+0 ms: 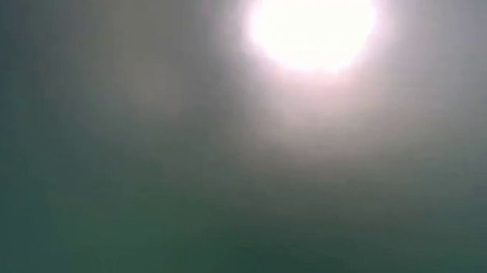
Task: Pick and place pill bottles into a basket
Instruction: Put the white pill bottle into the bin
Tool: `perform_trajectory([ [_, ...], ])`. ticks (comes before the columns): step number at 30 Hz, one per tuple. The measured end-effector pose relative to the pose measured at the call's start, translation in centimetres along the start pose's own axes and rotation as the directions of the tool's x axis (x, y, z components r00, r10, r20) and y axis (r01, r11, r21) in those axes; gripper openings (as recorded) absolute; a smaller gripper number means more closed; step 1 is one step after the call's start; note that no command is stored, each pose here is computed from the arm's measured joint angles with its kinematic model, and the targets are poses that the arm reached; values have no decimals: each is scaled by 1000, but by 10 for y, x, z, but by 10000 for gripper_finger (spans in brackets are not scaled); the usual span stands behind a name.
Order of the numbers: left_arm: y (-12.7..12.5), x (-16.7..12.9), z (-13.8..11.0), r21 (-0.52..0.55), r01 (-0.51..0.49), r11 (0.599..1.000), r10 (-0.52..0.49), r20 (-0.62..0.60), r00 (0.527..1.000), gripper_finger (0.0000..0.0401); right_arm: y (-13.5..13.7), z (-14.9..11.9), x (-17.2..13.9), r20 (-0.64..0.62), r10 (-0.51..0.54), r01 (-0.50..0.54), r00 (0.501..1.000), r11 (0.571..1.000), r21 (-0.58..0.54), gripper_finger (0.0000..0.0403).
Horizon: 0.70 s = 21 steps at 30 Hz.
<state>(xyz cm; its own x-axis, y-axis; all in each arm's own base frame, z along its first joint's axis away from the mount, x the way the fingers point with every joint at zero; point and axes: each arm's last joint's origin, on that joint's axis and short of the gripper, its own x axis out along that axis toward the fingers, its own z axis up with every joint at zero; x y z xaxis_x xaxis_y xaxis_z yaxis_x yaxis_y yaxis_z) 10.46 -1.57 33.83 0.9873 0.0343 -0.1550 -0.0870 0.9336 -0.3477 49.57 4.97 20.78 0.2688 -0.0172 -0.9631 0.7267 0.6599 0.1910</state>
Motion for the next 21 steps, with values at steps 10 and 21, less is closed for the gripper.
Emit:
perform_trajectory([
  [10,0,1,0,-6,-2,1000,2,-3,1000,90,1,2,17,-36,24,-28,999,996,-85,252],
  [21,0,1,0,-24,-4,1000,3,-2,1000,90,-8,12,27,-38,-9,4,999,993,-120,253],
])
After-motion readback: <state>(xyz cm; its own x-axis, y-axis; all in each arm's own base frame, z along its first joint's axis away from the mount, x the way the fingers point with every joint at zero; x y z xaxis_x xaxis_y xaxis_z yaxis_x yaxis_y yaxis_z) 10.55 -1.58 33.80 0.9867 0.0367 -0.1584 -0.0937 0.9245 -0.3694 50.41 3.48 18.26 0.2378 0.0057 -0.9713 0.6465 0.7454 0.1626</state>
